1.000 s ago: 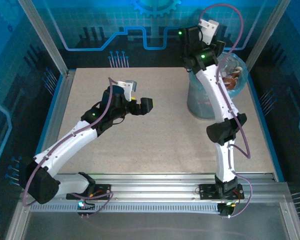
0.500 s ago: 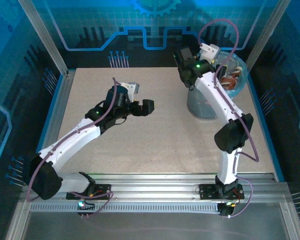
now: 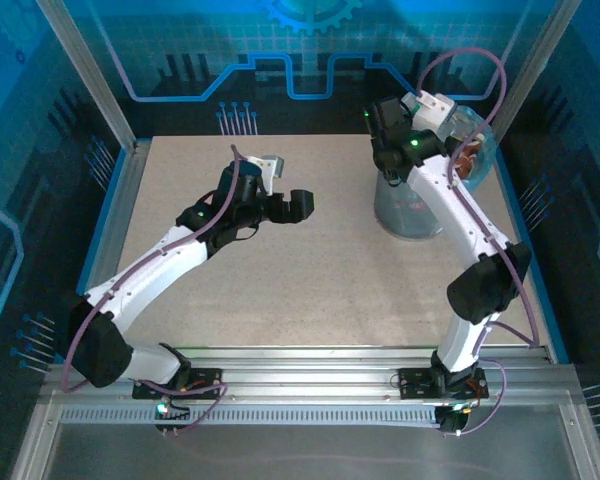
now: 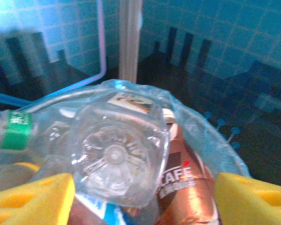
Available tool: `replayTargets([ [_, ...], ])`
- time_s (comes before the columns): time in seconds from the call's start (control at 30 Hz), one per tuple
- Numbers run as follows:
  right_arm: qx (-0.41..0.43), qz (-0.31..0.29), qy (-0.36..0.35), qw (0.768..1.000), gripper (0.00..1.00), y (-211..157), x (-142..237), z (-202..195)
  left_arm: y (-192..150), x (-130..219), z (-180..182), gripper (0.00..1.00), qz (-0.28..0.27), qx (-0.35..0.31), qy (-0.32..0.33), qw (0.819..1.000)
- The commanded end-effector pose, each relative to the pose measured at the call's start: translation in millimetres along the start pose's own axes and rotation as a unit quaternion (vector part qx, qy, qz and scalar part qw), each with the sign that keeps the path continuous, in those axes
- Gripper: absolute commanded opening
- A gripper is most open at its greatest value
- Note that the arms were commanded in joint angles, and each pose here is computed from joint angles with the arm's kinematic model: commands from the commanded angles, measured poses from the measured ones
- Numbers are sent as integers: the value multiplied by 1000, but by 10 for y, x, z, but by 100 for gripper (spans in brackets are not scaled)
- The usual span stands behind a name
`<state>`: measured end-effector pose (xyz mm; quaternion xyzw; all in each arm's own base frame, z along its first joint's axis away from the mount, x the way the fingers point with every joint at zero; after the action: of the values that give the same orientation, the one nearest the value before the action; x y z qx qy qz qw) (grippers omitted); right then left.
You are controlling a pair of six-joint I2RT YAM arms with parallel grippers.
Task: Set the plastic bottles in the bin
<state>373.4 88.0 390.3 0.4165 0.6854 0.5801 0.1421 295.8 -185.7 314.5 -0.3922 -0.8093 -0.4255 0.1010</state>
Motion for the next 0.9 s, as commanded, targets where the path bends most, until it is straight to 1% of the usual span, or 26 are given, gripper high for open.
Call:
replayTargets([
  [0.0, -52, -11, 77, 996, 82, 161, 154, -115, 125, 134, -72, 99, -36, -23, 1, 999],
  [0.13, -60, -6, 159, 985, 82, 166, 299, -181, 172, 284, -75, 99, -68, -41, 1, 997],
  [0.3, -19, -2, 249, 968, 82, 96, 596, -251, 222, 588, 49, 99, -121, -54, 22, 991],
  [0.4, 17, 14, 317, 948, 82, -106, 712, -215, 214, 741, 246, 99, -161, -65, 54, 983],
  [0.47, 42, 25, 357, 933, 80, -306, 749, -173, 195, 818, 429, 99, -194, -74, 89, 974],
  [0.53, 82, 14, 389, 917, 78, -528, 776, -100, 153, 844, 659, 99, -227, -81, 127, 962],
  [0.6, 129, 2, 402, 907, 79, -748, 774, -75, 112, 857, 957, 99, -270, -64, 182, 943],
  [0.7, 188, -21, 400, 897, 81, -983, 727, -134, 28, 812, 1356, 99, -309, -42, 236, 921],
  [0.77, 217, -25, 376, 900, 80, -1101, 658, -197, -33, 762, 1574, 99, -327, -42, 268, 905],
  [0.87, 245, -17, 342, 907, 80, -1243, 488, -294, -117, 684, 1849, 99, -342, -36, 309, 887],
])
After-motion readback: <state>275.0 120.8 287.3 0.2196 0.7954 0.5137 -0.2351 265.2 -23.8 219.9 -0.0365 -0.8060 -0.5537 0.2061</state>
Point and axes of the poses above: each hand's point on the last joint's axis, 136 mm out from that joint toward the fingers, its own x axis back along the fingers, its own z axis along the line the jaws close on, y = z × x, the point moved 10 cm from there along x, back along the fingers, and after that the axes turned 14 degrees about x, right-handed, at the moved point
